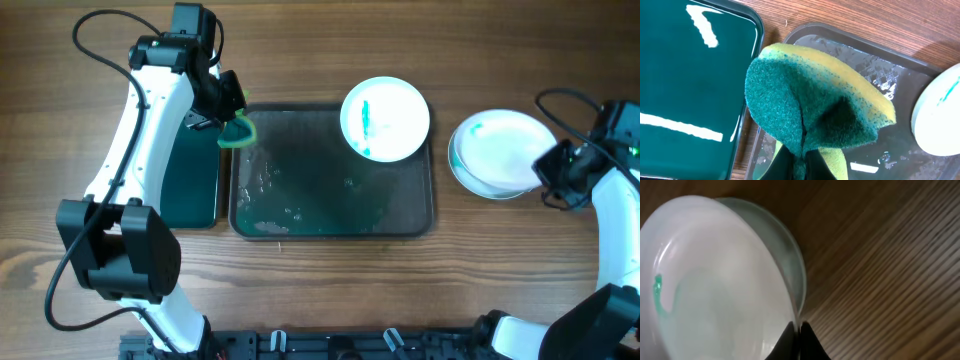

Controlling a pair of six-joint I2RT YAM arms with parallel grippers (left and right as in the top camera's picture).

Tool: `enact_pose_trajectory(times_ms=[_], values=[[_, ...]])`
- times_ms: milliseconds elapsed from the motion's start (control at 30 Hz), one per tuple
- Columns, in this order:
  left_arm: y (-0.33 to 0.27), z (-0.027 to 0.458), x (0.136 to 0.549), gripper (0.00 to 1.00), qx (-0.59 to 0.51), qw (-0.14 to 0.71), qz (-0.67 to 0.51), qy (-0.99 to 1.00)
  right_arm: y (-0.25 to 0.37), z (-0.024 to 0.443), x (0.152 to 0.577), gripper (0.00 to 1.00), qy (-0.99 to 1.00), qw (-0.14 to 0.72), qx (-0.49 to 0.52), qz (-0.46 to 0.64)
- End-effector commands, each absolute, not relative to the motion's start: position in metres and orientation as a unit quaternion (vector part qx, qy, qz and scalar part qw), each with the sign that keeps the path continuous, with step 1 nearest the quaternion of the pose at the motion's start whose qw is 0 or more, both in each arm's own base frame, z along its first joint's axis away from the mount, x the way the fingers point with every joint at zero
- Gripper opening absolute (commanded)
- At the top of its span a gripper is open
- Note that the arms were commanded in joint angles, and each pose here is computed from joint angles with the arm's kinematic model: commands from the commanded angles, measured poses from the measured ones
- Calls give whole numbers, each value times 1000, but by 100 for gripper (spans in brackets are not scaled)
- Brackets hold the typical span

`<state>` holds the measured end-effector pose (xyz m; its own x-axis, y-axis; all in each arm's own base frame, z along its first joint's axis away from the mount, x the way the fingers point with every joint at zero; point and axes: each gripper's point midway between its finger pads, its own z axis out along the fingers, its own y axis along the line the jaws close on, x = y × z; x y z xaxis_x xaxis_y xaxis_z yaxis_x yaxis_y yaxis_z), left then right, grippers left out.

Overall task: Clean dirty plates on tray and stack at the side
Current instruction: 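Move the right gripper to the third plate and drag it onto the tray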

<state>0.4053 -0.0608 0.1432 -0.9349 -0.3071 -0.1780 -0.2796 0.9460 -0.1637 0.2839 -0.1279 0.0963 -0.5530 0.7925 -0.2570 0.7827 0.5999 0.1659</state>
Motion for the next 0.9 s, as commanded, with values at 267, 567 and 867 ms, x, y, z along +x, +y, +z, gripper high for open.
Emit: enact_pose_trajectory(times_ms=[267, 567, 867], values=[[-65, 140, 406, 4, -140, 97, -71, 983, -129, 52, 292, 16, 896, 168, 412, 3], [-65, 140, 406, 4, -140, 96, -73, 983, -72, 117, 359, 48, 920, 242, 272, 141], [-65, 140, 406, 4, -140, 96, -73, 983, 37, 130, 416, 52, 955, 249, 116, 116]])
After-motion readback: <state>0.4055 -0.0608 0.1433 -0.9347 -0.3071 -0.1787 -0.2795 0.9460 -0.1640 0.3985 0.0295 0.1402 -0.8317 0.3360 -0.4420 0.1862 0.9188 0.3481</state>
